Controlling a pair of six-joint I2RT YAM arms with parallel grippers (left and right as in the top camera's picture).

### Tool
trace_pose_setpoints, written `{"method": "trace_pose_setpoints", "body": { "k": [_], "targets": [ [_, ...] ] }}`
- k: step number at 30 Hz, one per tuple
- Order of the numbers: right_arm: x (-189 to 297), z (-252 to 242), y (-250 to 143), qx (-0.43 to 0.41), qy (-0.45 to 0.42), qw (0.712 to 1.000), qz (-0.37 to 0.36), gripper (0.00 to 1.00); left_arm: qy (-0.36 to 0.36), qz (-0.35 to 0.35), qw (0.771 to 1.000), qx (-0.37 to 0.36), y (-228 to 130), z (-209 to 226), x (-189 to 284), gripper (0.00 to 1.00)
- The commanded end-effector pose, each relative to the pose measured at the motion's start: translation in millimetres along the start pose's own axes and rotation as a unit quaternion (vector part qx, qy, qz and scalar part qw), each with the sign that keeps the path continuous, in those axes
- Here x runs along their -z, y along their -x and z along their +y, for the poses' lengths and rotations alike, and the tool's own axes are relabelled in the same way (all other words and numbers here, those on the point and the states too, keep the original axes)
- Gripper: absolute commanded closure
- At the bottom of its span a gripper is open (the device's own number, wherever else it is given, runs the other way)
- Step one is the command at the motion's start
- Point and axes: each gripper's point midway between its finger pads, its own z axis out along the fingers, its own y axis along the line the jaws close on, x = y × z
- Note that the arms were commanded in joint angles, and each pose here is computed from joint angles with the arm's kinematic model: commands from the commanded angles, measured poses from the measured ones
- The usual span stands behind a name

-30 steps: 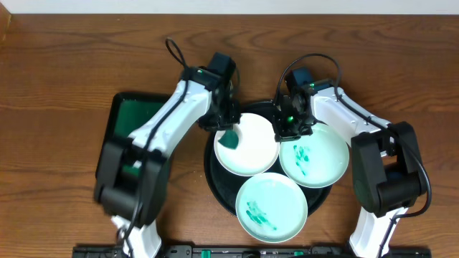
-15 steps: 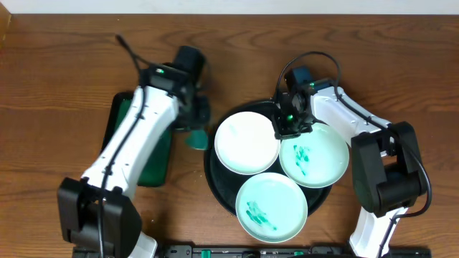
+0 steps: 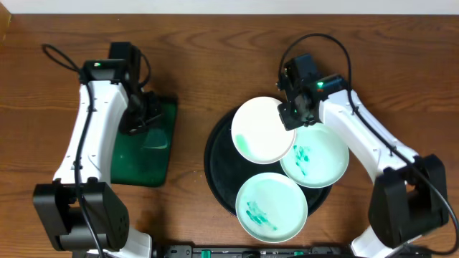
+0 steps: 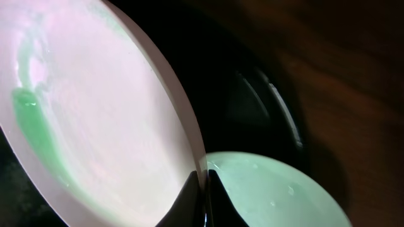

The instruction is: Clean dirty plates on tray and stack at the side

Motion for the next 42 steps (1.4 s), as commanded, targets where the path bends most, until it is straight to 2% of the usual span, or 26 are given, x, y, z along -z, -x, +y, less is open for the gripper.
{"method": "trace_pose_setpoints", "body": {
  "k": [1,17,29,42],
  "targets": [
    [23,-9,10,0.035,-0.079,0.996,-0.031,0.99,0.011,0.002,1.000,0.009,5,15,-1,0.93],
    [55,9,14,0.126,-0.240,0.960,-0.066,0.99,0.018,0.026,0.999,-0.003,-1,26,-9,0.93],
    [71,35,21,0.106,-0.230,0.961,-0.110,0.99,0.016,0.032,0.999,-0.008,-2,31,-11,0.93],
    [107,28,29,0.106,-0.304,0.933,-0.162,0.99,0.015,0.030,0.999,-0.007,-1,31,-11,0.93]
  ]
}}
